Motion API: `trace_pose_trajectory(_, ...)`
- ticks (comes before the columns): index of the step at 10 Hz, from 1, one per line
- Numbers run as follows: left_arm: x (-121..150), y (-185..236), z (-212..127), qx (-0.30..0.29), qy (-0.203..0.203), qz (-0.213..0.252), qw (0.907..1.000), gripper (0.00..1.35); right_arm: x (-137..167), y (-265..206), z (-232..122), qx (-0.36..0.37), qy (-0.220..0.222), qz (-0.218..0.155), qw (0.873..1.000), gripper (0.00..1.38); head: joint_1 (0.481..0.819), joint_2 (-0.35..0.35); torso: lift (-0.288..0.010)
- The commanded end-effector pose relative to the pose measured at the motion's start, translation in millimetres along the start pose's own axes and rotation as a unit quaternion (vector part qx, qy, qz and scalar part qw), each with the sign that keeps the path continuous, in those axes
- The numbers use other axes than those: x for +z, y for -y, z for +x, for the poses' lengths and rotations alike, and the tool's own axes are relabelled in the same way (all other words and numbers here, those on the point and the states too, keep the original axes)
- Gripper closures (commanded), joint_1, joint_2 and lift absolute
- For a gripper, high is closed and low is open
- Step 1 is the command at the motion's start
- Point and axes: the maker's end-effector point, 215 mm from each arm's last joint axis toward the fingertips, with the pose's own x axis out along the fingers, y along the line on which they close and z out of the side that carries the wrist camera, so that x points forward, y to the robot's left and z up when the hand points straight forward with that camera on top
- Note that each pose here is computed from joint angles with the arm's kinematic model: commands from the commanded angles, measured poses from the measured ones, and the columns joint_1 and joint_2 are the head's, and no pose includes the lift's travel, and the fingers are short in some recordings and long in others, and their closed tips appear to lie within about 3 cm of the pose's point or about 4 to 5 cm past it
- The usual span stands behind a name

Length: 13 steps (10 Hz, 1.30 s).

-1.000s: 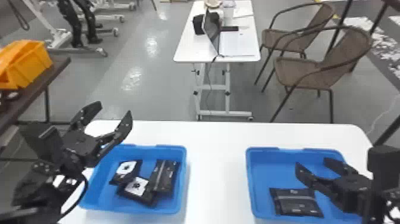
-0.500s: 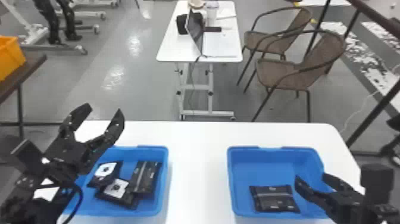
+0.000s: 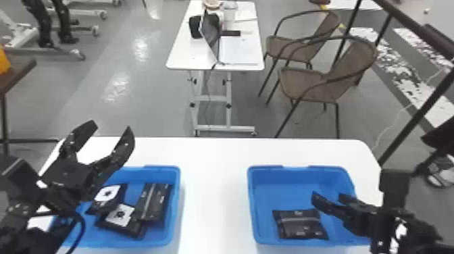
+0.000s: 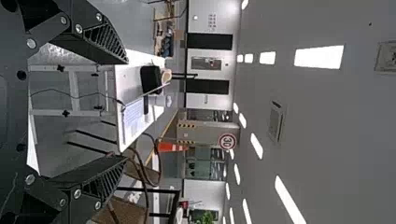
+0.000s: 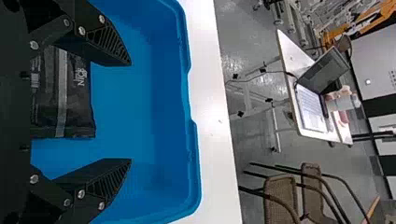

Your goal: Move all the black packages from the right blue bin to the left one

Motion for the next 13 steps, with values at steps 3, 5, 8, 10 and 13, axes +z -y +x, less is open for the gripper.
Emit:
trace_pose_trajectory(3,-5.4,1.4,0.3,0.0,-0.008,-0.004,1.0,0.31,-10.6,-1.5,32.8,0.01,-0.046,0.024,0.999,0.32,0.695,-0.008,-0.043)
trace_pose_trajectory(5,-7.0,1.4,0.3,0.0,-0.011,-0.006,0.9999,0.31,-40.3,-5.6,33.0,0.016,-0.085,0.02,0.996,0.31,0.695,-0.006,-0.043)
trace_pose_trajectory(8,-11.4,1.1,-1.3,0.001,-0.017,-0.008,0.9998,0.31,-79.8,-31.9,31.0,0.034,-0.128,0.034,0.991,0.31,0.695,0.014,-0.043)
trace_pose_trajectory(10,-14.0,1.8,-1.2,0.001,-0.02,-0.01,0.9997,0.31,-83.8,-35.6,29.3,0.027,-0.143,0.028,0.989,0.31,0.695,0.039,-0.043)
trace_pose_trajectory(13,-17.9,-1.3,-3.8,0.008,-0.023,-0.013,0.9996,0.31,-88.9,-32.0,32.8,0.02,-0.153,0.035,0.987,0.93,0.695,0.041,-0.043)
